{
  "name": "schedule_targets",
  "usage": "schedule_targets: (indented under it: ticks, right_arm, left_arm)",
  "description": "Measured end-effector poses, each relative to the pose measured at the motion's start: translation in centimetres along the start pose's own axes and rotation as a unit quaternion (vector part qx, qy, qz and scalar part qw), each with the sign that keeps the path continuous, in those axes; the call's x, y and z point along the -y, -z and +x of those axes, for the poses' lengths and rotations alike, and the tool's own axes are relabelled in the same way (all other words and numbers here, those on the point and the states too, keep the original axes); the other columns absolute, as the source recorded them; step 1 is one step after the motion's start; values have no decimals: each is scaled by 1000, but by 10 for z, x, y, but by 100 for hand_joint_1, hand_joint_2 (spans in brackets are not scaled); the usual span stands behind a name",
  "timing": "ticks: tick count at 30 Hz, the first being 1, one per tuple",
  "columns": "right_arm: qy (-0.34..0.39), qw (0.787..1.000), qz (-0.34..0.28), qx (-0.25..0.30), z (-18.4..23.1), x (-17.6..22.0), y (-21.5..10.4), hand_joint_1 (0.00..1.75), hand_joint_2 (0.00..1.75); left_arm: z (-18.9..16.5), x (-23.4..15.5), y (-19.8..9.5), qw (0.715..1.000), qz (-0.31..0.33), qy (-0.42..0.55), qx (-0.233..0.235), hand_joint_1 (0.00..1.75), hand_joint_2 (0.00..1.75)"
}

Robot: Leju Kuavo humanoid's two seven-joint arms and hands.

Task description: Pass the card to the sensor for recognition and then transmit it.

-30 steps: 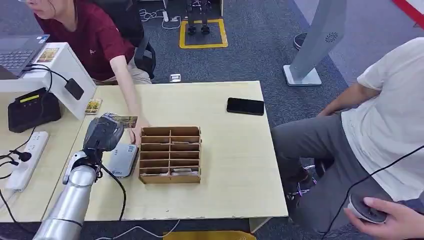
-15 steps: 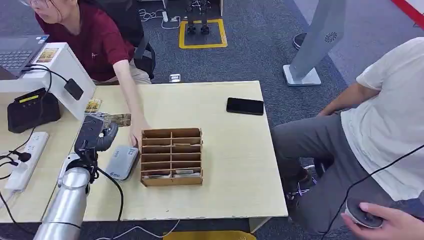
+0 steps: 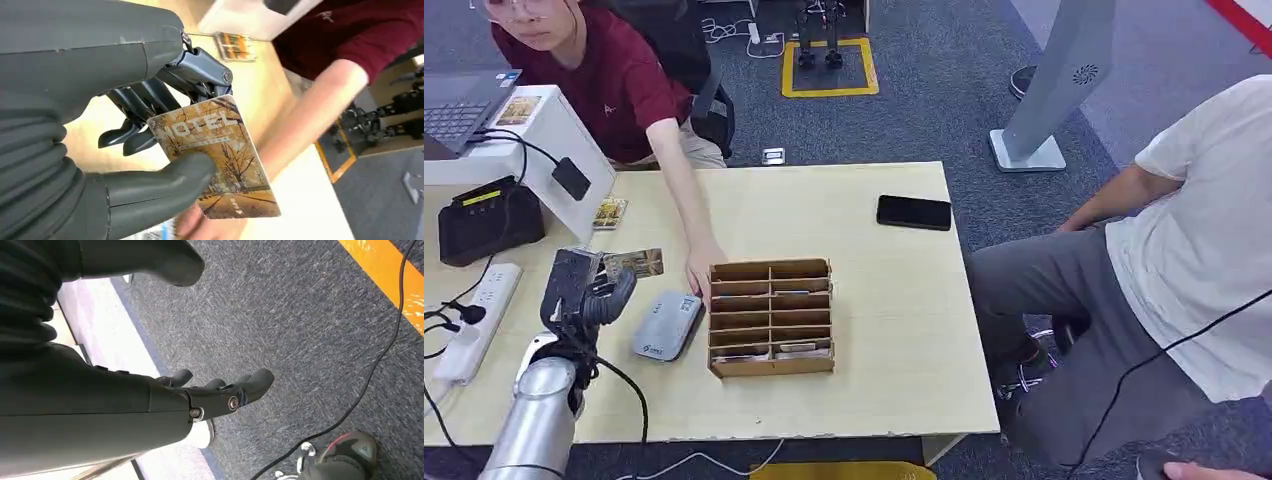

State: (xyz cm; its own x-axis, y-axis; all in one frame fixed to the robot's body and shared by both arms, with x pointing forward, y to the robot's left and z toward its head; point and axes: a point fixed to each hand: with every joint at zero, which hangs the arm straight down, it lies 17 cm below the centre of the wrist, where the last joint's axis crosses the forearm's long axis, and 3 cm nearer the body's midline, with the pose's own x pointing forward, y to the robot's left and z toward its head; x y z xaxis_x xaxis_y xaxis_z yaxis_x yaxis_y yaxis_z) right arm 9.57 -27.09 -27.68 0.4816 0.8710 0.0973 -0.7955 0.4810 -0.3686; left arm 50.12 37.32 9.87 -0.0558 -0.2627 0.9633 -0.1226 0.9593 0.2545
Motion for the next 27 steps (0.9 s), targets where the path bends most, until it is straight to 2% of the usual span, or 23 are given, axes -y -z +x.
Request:
schedule_targets:
  ticks: [8,27]
  right_arm:
    - [-6,1000,-1,2,0,0,0,0,175]
    - [-13,1000,-7,9,2,2,0,0,175]
  left_arm:
    - [-44,-18,-34,999,2,10,-42,175,175]
    - [-75,-6,-56,996,-19,45,-73,175,175]
